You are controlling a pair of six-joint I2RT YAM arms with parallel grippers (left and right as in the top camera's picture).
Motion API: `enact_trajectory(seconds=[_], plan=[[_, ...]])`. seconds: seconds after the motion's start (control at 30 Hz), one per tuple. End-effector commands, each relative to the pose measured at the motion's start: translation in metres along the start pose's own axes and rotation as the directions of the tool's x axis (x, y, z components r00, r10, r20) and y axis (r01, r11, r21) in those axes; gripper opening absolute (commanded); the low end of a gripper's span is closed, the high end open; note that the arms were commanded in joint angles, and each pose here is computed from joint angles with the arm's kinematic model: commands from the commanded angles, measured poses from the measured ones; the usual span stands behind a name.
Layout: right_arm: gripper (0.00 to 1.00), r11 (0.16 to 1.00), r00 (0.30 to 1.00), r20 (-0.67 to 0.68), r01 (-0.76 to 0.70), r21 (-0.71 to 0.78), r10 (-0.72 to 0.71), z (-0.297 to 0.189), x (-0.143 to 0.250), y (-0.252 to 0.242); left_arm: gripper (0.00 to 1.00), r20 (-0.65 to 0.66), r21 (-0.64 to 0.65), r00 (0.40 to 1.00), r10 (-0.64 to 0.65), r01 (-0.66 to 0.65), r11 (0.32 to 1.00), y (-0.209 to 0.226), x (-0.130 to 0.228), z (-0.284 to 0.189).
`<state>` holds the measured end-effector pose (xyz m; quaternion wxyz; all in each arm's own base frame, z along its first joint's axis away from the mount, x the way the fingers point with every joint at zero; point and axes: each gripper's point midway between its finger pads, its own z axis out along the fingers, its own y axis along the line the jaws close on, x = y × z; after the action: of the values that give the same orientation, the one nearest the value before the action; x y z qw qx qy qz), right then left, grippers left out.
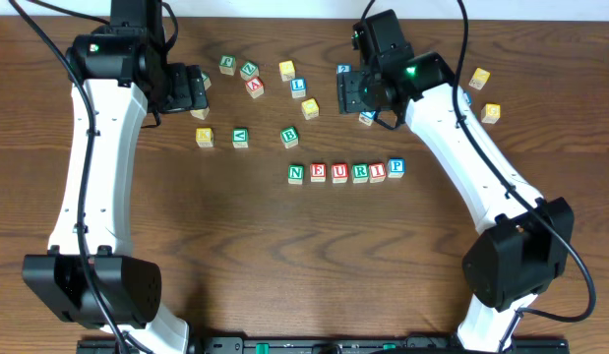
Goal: Spell out NEURIPS
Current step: 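Lift the right gripper up and right over the block pile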
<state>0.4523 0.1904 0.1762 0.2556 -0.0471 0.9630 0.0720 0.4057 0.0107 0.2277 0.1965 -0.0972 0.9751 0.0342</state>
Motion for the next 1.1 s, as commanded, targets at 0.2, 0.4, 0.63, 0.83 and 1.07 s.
enact_trajectory(seconds=[0.2, 0.4, 0.63, 0.83, 1.07], plan=[[0.69, 1.000, 1.000, -0.007, -0.018, 0.021, 0.018, 0.001, -0.001, -0.005, 0.98, -0.005, -0.005, 1.000, -0.009, 0.009, 1.000, 0.001, -0.001, 0.006], [0.71, 0.998, 0.998, -0.028, -0.054, 0.038, 0.055, 0.001, 0.003, -0.016, 0.98, 0.010, 0.000, 1.000, -0.009, 0.009, 1.000, 0.000, -0.005, 0.006], [0.73, 0.979, 0.980, -0.089, -0.166, 0.121, 0.178, -0.001, 0.012, -0.071, 0.98, 0.011, 0.000, 1.000, -0.009, 0.009, 1.000, 0.000, -0.005, 0.006], [0.74, 0.958, 0.962, -0.124, -0.219, 0.187, 0.244, -0.006, 0.020, -0.122, 0.98, 0.010, 0.000, 1.000, -0.009, 0.009, 1.000, 0.000, -0.005, 0.006], [0.76, 0.932, 0.943, -0.115, -0.281, 0.231, 0.313, -0.011, 0.021, -0.166, 0.98, 0.015, 0.001, 1.000, -0.010, 0.010, 1.000, -0.001, -0.006, 0.006]])
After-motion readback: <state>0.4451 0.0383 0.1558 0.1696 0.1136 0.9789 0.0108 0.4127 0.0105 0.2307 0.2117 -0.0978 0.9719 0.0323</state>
